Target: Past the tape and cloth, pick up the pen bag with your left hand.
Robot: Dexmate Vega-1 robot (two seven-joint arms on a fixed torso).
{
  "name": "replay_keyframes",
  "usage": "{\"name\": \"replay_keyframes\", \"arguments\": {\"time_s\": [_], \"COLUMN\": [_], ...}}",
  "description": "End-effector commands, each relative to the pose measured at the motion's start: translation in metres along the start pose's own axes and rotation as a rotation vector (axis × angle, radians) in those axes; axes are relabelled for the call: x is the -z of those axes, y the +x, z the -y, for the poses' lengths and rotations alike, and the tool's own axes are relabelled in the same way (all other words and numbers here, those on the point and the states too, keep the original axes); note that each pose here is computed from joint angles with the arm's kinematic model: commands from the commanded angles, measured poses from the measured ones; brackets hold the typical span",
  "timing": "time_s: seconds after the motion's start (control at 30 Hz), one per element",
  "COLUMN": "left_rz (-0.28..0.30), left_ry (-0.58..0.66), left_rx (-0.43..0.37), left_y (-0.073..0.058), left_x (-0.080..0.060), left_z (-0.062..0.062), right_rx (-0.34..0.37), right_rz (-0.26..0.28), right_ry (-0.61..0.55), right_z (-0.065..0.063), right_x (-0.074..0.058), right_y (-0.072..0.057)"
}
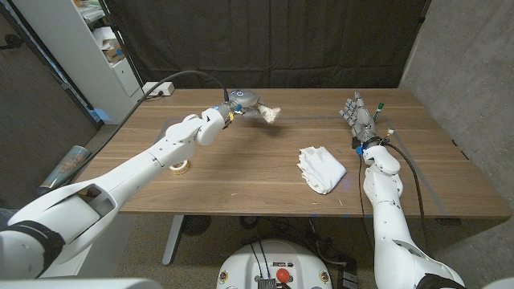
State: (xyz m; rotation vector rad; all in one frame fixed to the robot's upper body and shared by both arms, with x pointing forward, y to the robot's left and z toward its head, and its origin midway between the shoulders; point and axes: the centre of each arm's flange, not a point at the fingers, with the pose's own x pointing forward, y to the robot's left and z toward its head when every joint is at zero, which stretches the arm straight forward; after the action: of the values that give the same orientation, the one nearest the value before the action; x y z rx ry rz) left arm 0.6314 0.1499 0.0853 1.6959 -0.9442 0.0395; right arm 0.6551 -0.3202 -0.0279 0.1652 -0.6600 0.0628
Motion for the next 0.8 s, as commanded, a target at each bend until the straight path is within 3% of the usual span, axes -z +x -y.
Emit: {"name": "replay_keyframes", "arguments": {"time_s": [0.03, 0.4, 0.8], "left_rz": [0.006, 0.015, 0.006], "left_ry": [0.011, 0.017, -0.005], "left_rx": [-0.026, -0.046, -0.045], "left_y": [0.003, -0.001, -0.005], "left_x": [0.000, -0.002, 0.002], "left_z": [-0.014, -0.024, -0.023], "right_rx": [0.004, 0.007, 0.013], "right_rz": [0.005, 0.003, 0.005], "right_ry": [0.000, 0.003, 0.008], "right_z": [0.003, 0.005, 0.002], "right_x": [-0.004, -0.004, -0.004], "right_y": [0.001, 0.001, -0.002]}}
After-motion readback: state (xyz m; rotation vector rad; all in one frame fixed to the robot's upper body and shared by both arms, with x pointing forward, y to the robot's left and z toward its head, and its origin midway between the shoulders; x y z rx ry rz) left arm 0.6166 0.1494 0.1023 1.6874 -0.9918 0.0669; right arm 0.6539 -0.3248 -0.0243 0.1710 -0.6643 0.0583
